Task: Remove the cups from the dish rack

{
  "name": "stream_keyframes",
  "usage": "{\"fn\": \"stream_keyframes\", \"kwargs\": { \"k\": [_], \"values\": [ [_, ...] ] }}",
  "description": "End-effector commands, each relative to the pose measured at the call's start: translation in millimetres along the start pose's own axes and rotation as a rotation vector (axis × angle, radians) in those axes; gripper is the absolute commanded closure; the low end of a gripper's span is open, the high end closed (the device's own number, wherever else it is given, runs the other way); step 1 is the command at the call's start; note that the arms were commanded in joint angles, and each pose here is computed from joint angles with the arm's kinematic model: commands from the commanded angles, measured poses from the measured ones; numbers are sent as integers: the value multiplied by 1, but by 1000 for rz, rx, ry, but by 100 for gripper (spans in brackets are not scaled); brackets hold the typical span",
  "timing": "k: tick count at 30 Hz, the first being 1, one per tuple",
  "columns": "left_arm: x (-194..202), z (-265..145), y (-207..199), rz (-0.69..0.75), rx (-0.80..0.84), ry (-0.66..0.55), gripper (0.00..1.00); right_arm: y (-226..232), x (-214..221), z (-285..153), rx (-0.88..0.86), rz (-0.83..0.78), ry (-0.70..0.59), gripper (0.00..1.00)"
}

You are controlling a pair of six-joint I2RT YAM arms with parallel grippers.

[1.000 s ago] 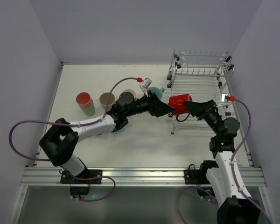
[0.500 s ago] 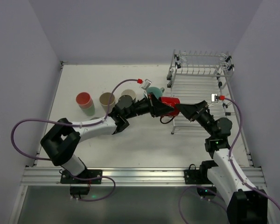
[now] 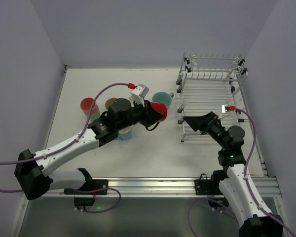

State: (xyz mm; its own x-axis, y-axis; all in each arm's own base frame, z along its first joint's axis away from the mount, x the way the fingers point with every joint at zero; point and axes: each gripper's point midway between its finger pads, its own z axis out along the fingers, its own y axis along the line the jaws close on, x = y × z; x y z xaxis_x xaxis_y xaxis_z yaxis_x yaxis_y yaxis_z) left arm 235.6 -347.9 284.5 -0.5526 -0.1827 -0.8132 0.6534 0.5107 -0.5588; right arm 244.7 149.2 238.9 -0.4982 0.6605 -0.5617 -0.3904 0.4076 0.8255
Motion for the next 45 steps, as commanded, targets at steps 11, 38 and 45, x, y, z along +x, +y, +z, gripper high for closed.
{"fn": "stream_keyframes", "kwargs": {
  "k": [11, 38, 45],
  "values": [
    [92, -3, 102, 139, -390, 348, 100, 0, -8, -9, 62, -131, -23, 1],
    [127, 26, 136, 215, -536, 520, 47, 30, -27, -28, 61, -257, -108, 1],
    [31, 11, 68, 289, -387, 253, 21, 69, -49, -47, 45, -311, -194, 1]
  ]
}}
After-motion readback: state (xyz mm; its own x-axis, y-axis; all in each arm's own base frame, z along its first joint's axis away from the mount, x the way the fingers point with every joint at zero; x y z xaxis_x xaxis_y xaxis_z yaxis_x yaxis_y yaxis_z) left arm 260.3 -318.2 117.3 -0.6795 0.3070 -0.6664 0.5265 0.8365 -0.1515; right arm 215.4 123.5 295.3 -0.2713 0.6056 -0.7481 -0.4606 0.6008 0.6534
